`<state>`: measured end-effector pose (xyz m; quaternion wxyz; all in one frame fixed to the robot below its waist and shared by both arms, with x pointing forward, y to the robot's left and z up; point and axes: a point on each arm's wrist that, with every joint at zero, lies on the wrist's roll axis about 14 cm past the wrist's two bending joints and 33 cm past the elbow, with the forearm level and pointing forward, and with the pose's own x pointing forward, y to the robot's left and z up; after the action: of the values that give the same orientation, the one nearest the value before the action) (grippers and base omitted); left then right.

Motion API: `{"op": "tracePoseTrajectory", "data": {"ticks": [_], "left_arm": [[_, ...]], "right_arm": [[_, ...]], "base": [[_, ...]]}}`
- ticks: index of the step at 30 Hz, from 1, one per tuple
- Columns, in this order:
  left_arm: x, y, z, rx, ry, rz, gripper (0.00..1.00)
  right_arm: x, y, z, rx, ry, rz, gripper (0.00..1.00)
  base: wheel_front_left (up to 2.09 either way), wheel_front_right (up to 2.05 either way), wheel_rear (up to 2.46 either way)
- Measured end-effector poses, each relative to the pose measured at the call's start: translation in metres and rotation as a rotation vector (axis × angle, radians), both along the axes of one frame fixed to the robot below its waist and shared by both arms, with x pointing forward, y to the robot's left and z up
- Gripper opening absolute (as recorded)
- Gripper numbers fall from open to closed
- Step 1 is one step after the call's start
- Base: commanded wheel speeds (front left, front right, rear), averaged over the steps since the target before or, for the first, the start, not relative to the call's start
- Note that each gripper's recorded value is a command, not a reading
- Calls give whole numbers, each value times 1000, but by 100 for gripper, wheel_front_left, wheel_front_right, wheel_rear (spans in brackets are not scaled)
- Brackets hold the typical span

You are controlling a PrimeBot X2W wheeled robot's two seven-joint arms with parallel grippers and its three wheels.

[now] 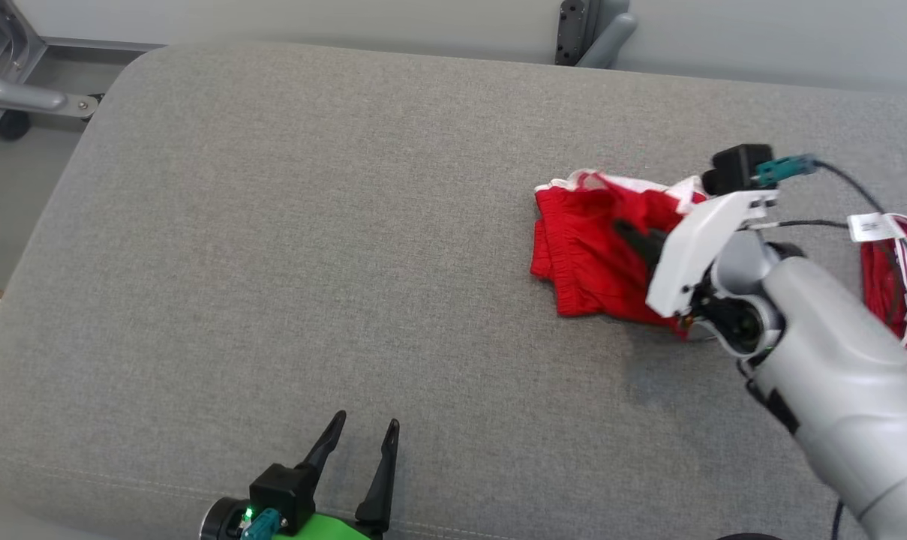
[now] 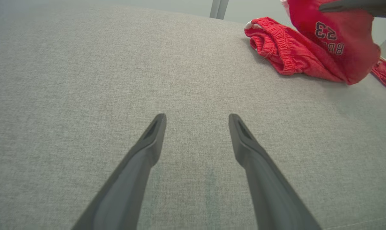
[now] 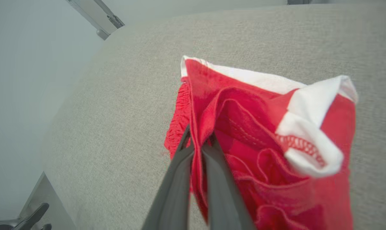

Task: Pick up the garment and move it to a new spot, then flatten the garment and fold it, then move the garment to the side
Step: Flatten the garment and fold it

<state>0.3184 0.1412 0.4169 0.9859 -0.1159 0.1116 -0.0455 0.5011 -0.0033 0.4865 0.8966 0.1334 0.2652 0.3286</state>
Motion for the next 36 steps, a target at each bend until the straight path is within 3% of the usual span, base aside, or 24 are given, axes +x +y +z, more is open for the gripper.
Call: {"op": "tracePoseTrajectory", "data": {"ticks": [3, 9, 18, 25, 26, 27, 36], "left_arm": [[2, 0, 0, 9, 0, -7, 100], [-3, 4, -4, 15, 14, 7, 100], [-16, -1, -10, 5, 35, 3, 100], [-19, -12, -9, -19, 37, -18, 100], [-19, -13, -9, -22, 37, -21, 100], [-19, -14, -9, -26, 38, -21, 100], [-17, -9, -11, -27, 46, 3, 100]], "right_arm": [[-13, 42, -12, 1, 16, 38, 0], [-14, 75, -7, 23, 3, 45, 0], [1, 65, -12, -43, -41, -39, 0], [15, 50, -6, -27, -93, -132, 3], [16, 50, -5, -21, -105, -138, 42], [15, 53, -2, -11, -115, -132, 100], [2, 83, 40, 172, -246, -77, 100]], "base": [[0, 0, 0], [0, 0, 0], [0, 0, 0], [0, 0, 0], [0, 0, 0], [0, 0, 0], [0, 0, 0]]}}
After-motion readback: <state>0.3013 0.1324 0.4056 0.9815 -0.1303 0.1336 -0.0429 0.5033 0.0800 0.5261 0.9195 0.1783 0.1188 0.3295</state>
